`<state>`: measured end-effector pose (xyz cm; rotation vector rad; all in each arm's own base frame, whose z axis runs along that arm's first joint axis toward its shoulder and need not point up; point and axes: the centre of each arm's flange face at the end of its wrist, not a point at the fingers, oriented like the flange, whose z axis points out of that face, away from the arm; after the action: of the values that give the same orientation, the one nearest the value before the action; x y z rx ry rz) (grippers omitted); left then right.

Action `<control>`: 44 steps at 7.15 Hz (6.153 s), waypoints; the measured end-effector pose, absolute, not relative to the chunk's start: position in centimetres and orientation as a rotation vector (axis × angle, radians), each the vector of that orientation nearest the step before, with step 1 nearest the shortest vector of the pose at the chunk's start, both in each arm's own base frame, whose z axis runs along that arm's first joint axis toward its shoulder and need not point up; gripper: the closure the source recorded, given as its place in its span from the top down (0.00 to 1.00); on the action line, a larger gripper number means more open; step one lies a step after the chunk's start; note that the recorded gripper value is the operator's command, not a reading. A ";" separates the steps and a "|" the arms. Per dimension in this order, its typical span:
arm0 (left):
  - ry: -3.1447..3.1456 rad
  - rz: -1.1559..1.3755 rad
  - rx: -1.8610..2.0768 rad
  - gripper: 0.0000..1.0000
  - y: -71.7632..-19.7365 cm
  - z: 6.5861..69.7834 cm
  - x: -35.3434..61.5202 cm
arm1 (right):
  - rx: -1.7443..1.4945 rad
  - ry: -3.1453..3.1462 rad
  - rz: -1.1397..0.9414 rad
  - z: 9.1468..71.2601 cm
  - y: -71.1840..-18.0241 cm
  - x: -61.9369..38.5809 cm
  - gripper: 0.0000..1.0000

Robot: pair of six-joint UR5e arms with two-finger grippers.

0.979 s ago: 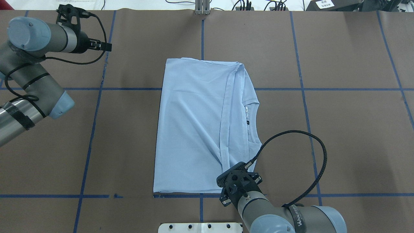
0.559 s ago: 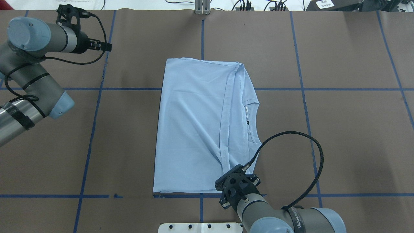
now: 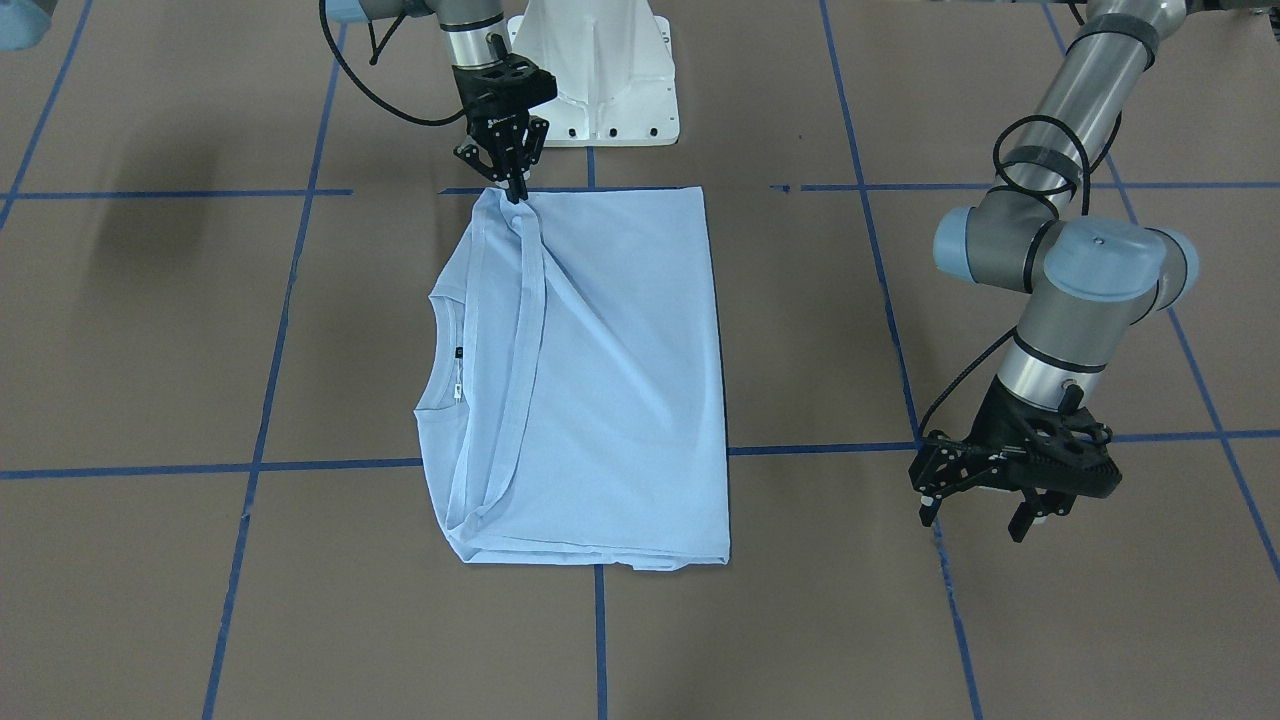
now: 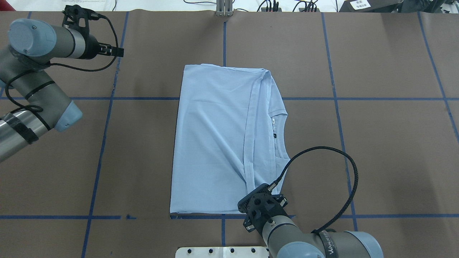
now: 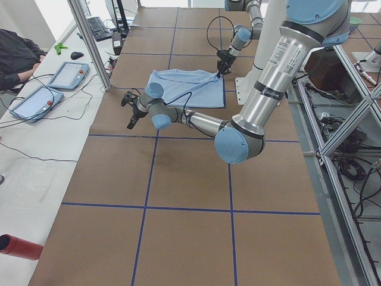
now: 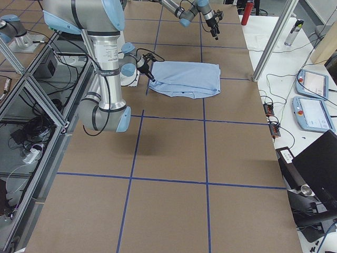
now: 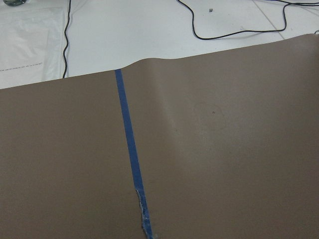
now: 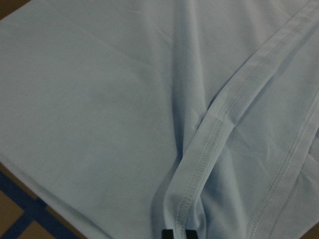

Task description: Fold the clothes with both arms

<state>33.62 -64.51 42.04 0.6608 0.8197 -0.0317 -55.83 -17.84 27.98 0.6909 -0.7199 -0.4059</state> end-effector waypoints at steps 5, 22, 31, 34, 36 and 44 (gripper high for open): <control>0.821 -0.030 0.661 1.00 -64.5 42.0 33.7 | 0.731 -0.706 -0.358 27.6 -18.9 -55.5 0.00; 1.183 -0.113 0.455 1.00 -47.2 34.3 36.9 | 0.371 -1.148 0.289 30.2 -24.6 -43.1 1.00; 1.232 -0.436 0.028 0.71 -19.7 29.2 52.7 | 0.334 -1.152 0.466 31.6 -25.7 -42.4 1.00; 1.221 -0.434 0.023 0.71 -19.4 29.4 53.7 | 0.333 -1.153 0.467 31.5 -25.7 -42.6 1.00; 1.217 -0.433 0.023 0.71 -19.4 29.5 54.1 | 0.333 -1.154 0.466 31.5 -25.7 -42.6 1.00; 1.203 -0.422 0.018 0.71 -18.8 29.9 55.4 | 0.332 -1.148 0.464 31.8 -25.7 -43.0 1.00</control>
<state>55.38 -18.81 29.89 0.0179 1.2030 -0.4223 -43.02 -25.67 31.83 0.3319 -1.1482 0.4644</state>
